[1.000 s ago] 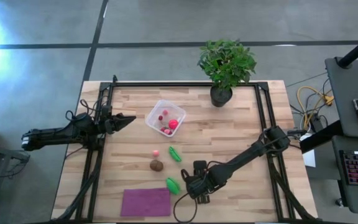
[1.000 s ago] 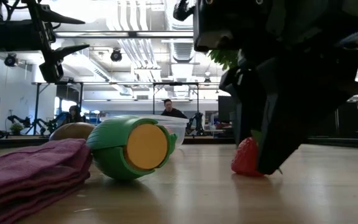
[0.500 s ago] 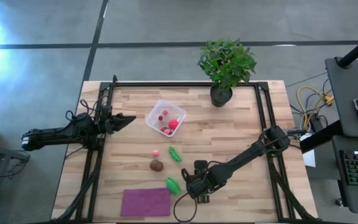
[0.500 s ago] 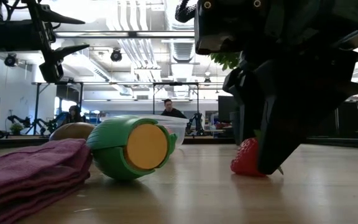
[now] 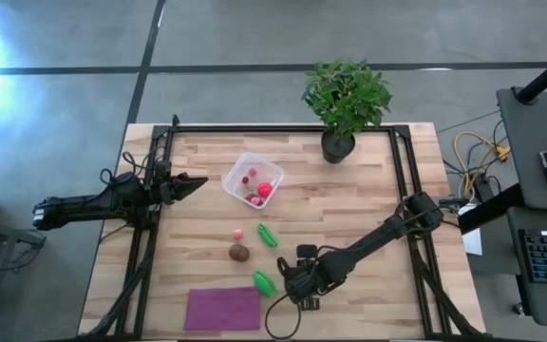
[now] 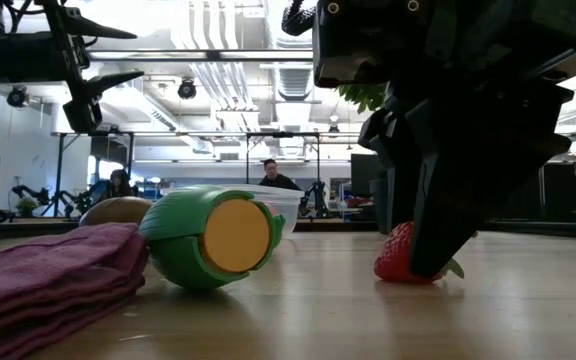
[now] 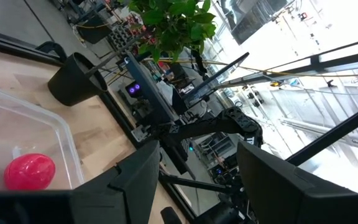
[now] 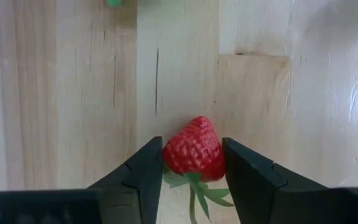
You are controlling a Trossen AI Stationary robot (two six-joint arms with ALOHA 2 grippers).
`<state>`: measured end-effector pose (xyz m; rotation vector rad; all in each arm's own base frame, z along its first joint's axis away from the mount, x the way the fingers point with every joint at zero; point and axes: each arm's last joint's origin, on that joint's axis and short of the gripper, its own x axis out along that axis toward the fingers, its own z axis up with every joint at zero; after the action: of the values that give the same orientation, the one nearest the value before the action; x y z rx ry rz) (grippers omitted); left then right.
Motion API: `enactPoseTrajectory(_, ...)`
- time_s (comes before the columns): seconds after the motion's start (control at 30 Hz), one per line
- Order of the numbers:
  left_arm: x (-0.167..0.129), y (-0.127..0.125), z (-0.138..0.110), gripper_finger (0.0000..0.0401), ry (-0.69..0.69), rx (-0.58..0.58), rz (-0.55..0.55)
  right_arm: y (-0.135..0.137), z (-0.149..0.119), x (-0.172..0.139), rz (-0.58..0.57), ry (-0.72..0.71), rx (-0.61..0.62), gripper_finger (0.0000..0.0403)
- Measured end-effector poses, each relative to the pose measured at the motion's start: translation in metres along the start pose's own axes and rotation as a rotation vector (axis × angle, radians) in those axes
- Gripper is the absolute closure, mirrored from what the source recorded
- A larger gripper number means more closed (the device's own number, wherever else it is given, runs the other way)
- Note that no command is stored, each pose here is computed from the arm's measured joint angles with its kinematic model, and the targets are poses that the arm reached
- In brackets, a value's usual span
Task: Pick and placing Produce into tupperware
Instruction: Put the strawberry into the transparent bin
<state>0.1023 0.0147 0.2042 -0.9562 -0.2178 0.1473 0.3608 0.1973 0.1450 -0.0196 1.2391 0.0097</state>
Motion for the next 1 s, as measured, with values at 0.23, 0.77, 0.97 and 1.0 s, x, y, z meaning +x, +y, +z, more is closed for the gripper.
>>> enactPoseTrajectory(0.23, 0.0, 0.0, 0.0, 0.02, 0.0, 0.0, 0.0, 0.0, 0.011, -0.012, -0.032, -0.026, 0.01, 0.0255)
enactPoseTrajectory(0.77, 0.0, 0.0, 0.0, 0.02, 0.0, 0.0, 0.0, -0.166, 0.12, -0.097, -0.174, -0.293, 0.342, 0.0255)
enactPoseTrajectory(0.97, 0.0, 0.0, 0.0, 0.02, 0.0, 0.0, 0.0, -0.233, 0.122, -0.094, -0.211, -0.308, 0.376, 0.0255)
enactPoseTrajectory(1.0, 0.0, 0.0, 0.0, 0.02, 0.0, 0.0, 0.0, -0.237, 0.122, -0.092, -0.209, -0.306, 0.369, 0.0255)
